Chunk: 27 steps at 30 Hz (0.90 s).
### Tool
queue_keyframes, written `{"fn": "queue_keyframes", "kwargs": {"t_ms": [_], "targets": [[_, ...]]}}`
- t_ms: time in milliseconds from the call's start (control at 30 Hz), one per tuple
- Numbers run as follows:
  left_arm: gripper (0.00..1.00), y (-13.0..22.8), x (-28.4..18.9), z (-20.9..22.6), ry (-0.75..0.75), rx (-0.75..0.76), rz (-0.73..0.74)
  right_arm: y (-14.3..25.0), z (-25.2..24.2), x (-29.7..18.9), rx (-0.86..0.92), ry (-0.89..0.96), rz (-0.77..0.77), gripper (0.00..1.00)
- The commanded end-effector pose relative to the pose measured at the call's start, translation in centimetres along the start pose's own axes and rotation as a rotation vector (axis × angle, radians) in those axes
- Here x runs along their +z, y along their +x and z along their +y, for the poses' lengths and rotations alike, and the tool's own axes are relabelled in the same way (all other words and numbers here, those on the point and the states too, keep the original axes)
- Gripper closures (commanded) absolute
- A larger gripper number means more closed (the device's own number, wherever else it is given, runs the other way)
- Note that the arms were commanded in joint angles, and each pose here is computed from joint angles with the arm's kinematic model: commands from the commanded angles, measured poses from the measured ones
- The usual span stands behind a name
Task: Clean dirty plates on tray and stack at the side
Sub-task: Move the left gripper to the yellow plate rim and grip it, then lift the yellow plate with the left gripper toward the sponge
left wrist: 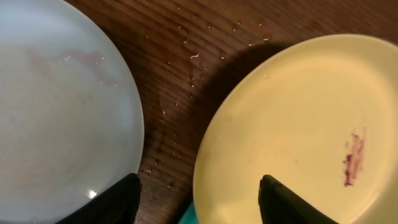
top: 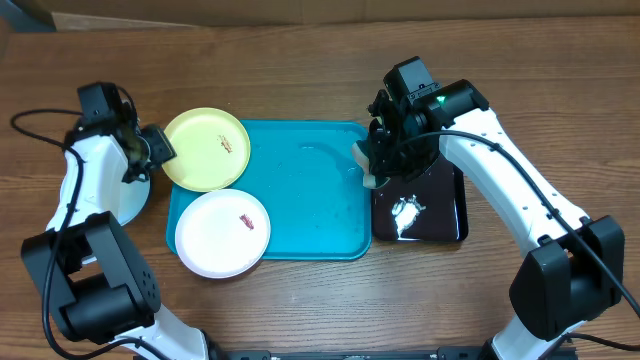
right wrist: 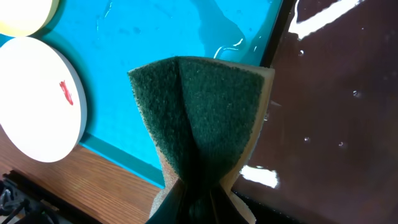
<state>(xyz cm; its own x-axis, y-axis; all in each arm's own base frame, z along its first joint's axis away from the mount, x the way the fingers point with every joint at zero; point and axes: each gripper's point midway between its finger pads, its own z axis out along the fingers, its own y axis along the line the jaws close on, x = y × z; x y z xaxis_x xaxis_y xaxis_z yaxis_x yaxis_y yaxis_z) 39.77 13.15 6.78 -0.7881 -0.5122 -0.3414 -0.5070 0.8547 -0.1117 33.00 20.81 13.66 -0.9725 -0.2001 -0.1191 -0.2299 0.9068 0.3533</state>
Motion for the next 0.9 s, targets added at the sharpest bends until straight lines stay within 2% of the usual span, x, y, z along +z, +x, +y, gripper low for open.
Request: {"fn": "queue_keyframes", "kwargs": {"t_ms": [0,100,267,433,600,633,667,767,867], "targets": [[0.44,1.1,0.5,-0.3,0.014,0.028,-0.002,-0.7,0.4,-1.1,-0.011,-0.004,-0.043,0.91],[0.48,1.3,0.9,-1.0,0.06,0.029,-0.005,-0.6,0.4,-1.1,-0.011,-0.004,-0.043,0.91],[0.49,1.5,1.4,-1.2,0.071,0.031,-0.006,-0.7,0.4,-1.1,-0.011,-0.003,-0.043,0.91],[0.58,1.9,2.6,-1.3,0.067,0.034,0.017,-0.8,0.4,-1.1,-0.013,-0.004,-0.047,0.91],[0.78,1.7,3.0,-1.7,0.092,0.035,0.011,-0.8,0.4,-1.1,-0.014,-0.005,-0.05,0.91],[0.79,1.5,2.9,-2.0,0.103,0.036,0.008,-0.8,0.4,-1.1,-0.013,-0.005,-0.05,0.91],[0.79,1.4,2.9,-2.1,0.107,0.035,0.005,-0.8,0.4,-1.1,-0.014,-0.005,-0.05,0.91],[0.64,1.4,2.9,-2.0,0.094,0.036,0.005,-0.8,0.4,-1.1,-0.013,-0.005,-0.05,0.91],[0.63,1.5,3.0,-1.0,0.041,0.035,0.004,-0.8,0.4,-1.1,-0.013,-0.005,-0.049,0.91]]}}
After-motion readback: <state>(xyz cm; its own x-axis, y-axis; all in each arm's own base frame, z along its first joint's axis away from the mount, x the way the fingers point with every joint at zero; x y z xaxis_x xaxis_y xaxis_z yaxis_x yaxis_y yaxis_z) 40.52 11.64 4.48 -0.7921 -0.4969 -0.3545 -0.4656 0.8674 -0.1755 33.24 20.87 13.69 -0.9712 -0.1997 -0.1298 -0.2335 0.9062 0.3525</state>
